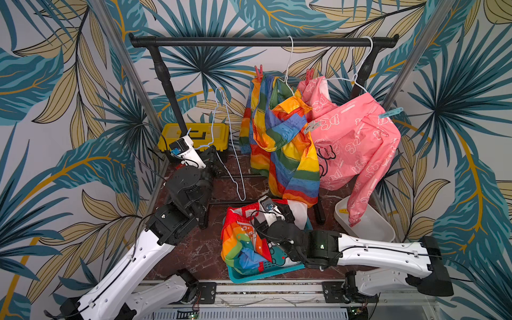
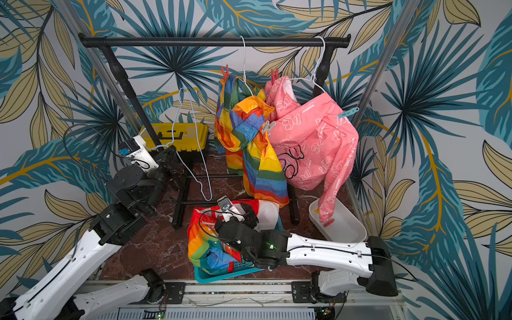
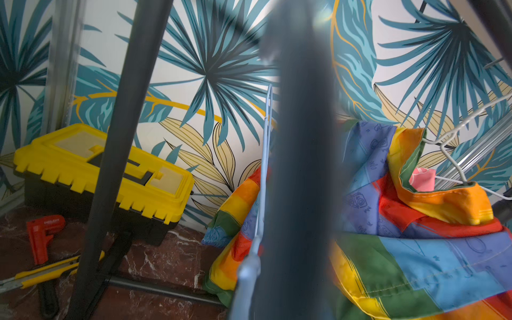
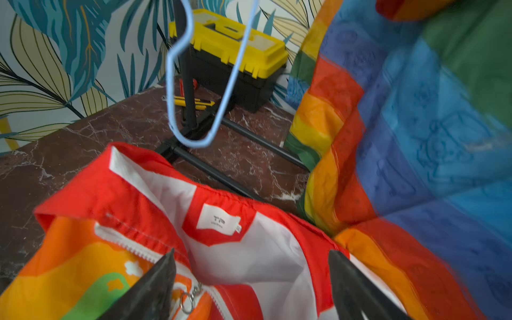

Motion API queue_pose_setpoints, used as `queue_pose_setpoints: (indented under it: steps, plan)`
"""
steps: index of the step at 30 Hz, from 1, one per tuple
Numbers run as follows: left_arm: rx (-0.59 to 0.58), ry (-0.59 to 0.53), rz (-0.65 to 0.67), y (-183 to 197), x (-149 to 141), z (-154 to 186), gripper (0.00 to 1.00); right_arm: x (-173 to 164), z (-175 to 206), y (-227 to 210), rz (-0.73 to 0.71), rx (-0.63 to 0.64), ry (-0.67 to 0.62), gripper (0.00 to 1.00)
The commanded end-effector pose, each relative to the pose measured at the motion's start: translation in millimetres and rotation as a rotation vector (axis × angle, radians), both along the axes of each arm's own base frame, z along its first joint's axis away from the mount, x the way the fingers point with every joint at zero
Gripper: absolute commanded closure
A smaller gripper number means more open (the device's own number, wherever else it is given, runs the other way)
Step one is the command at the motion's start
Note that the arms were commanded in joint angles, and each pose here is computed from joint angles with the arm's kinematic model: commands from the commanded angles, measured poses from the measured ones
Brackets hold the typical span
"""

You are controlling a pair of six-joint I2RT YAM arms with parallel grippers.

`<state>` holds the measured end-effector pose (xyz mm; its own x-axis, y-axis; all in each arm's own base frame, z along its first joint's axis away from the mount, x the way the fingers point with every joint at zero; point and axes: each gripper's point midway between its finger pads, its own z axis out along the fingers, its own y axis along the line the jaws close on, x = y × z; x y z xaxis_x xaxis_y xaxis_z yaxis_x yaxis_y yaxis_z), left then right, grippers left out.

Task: Remove the clothespins securing jackets to the hanger
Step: Place the hanger on the clothesline.

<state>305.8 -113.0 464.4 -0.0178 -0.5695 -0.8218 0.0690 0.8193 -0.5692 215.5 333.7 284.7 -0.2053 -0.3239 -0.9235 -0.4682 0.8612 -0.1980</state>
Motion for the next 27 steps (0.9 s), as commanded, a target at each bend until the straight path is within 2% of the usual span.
queue_pose_setpoints:
  steps: [1,6,10,19,24,27]
  plan:
    - [-0.016,0.091,-0.007,-1.9,1.2,-15.5,1.00,6.5,24.5,29.3,0.041,0.008,-0.106,0.15]
    - [-0.031,0.104,-0.019,-2.7,-1.0,-12.9,1.00,14.1,28.0,61.4,0.063,-0.016,-0.137,0.19]
    - [-0.028,0.103,-0.017,0.8,-5.1,-9.2,1.00,25.0,26.3,67.6,0.024,-0.051,-0.154,0.27]
    - [-0.033,0.118,-0.029,1.7,-9.4,-9.7,1.00,42.6,25.0,69.2,-0.041,-0.131,-0.181,0.61]
    - [-0.041,0.116,-0.029,3.8,-12.2,-7.1,1.00,45.9,19.0,69.2,-0.046,-0.160,-0.178,0.74]
    - [-0.036,0.116,-0.036,3.3,-13.1,-5.9,1.00,46.0,19.8,67.3,-0.045,-0.148,-0.175,0.91]
